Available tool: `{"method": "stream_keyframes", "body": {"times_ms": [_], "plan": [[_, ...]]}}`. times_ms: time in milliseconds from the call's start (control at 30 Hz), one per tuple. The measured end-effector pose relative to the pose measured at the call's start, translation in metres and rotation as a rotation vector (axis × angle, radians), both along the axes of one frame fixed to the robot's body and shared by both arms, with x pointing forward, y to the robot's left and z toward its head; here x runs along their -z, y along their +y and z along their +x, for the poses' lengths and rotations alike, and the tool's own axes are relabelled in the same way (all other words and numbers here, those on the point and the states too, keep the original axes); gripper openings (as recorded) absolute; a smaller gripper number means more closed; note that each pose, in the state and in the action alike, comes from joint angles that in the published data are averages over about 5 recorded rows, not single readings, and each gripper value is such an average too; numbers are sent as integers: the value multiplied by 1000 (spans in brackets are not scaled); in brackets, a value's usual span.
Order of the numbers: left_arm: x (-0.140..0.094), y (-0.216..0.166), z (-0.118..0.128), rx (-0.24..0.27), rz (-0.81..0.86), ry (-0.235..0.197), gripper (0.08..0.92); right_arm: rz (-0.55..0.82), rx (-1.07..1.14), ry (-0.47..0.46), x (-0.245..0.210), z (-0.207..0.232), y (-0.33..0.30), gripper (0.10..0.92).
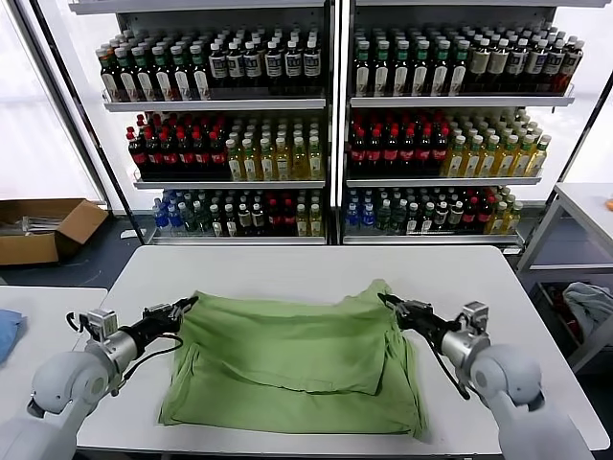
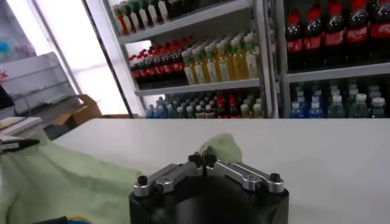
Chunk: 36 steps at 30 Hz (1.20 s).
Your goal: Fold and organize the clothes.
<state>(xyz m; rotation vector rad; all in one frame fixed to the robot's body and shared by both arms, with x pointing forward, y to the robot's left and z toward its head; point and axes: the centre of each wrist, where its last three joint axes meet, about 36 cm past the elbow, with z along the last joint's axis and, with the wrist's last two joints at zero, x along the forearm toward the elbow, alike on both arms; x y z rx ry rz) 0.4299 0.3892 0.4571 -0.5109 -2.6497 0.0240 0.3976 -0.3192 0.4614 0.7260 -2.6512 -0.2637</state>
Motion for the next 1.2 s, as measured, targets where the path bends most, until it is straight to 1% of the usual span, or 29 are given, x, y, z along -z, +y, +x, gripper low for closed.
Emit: {"method": "stream_keyframes", "body": {"times_ms": [267, 433, 533, 633, 767, 867, 1000, 1100, 1200], "plan": [[-5, -3, -40, 19, 36, 29, 91, -24, 33, 46, -5, -74, -1, 106], [-4, -8, -68, 21, 71, 63, 91, -64, 51, 88, -5, -101, 1, 106], [0, -10, -84, 15, 106, 90, 92, -93, 67, 99, -7, -110, 0, 136], [2, -13, -99, 8, 143, 108, 121, -119, 80, 100, -9, -114, -3, 214], [3, -13, -115, -6, 188, 128, 229, -151, 101, 85, -15, -117, -12, 327], [1, -11, -123, -22, 213, 134, 316, -174, 129, 62, -20, -117, -21, 414], [-4, -11, -131, -46, 229, 124, 428, -203, 189, 25, -24, -116, -37, 535], [-8, -14, -135, -67, 227, 109, 515, -219, 234, 1, -24, -117, -50, 621], [-8, -19, -138, -104, 207, 91, 602, -231, 272, -22, -24, -120, -61, 708]]}}
